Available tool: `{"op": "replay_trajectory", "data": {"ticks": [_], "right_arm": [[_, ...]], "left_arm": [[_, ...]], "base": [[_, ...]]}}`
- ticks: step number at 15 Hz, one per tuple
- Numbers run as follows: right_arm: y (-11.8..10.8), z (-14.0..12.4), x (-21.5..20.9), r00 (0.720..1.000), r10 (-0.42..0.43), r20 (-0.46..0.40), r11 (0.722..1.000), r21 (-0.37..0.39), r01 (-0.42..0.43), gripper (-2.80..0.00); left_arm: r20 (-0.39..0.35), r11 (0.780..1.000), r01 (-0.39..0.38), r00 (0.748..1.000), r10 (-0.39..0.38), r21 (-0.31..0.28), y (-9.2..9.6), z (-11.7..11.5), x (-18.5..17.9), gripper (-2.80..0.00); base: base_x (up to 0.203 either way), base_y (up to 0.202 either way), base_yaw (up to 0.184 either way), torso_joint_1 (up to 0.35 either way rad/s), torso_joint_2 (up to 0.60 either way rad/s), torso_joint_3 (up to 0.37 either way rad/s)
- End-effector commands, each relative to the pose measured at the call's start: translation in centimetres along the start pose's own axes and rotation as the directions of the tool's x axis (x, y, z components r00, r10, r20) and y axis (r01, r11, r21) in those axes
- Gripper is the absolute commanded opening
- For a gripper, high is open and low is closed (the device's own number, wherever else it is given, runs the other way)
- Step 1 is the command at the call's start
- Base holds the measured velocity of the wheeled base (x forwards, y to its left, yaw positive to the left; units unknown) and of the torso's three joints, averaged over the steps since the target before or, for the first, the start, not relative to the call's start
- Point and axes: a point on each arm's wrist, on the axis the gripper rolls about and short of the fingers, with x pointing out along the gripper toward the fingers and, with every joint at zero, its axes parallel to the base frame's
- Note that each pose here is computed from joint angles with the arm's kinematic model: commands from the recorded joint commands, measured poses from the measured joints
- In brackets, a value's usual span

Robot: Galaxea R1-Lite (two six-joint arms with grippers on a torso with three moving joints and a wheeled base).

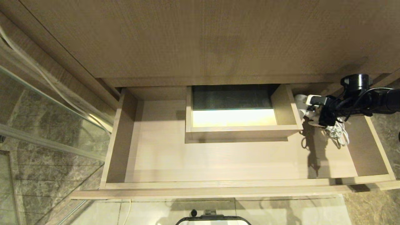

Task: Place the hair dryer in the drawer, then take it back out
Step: Take the hairdryer out

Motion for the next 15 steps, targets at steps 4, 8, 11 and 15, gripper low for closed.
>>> {"op": "replay_trajectory", "data": {"ticks": [4, 8, 11, 15], "right_arm": [[0.1, 0.0, -0.9, 0.998, 0.038, -0.057, 0.999, -0.006, -0.039, 0.0], [0.9, -0.3, -0.4, 0.992, 0.092, -0.084, 0.996, 0.019, -0.09, 0.0], [1.1, -0.5, 0.3, 0.992, 0.094, -0.082, 0.996, 0.021, -0.092, 0.0], [1.4, -0.1, 1.4, 0.993, 0.093, -0.074, 0.996, 0.014, -0.092, 0.0]], "left_arm": [[0.0, 1.0, 0.0, 1.0, 0.0, 0.0, 0.0, 0.0, 0.0, -2.8], [0.001, 1.0, 0.0, 1.0, 0.0, 0.0, 0.0, 0.0, 0.0, -2.8], [-0.001, 1.0, 0.0, 1.0, 0.0, 0.0, 0.0, 0.0, 0.0, -2.8], [-0.001, 1.0, -0.001, 1.0, 0.001, 0.0, 0.0, 0.0, 0.0, -2.8]], "base": [[0.0, 0.0, 0.0, 0.0, 0.0, 0.0], [0.0, 0.0, 0.0, 0.0, 0.0, 0.0], [0.0, 0.0, 0.0, 0.0, 0.0, 0.0], [0.0, 0.0, 0.0, 0.0, 0.0, 0.0]]}}
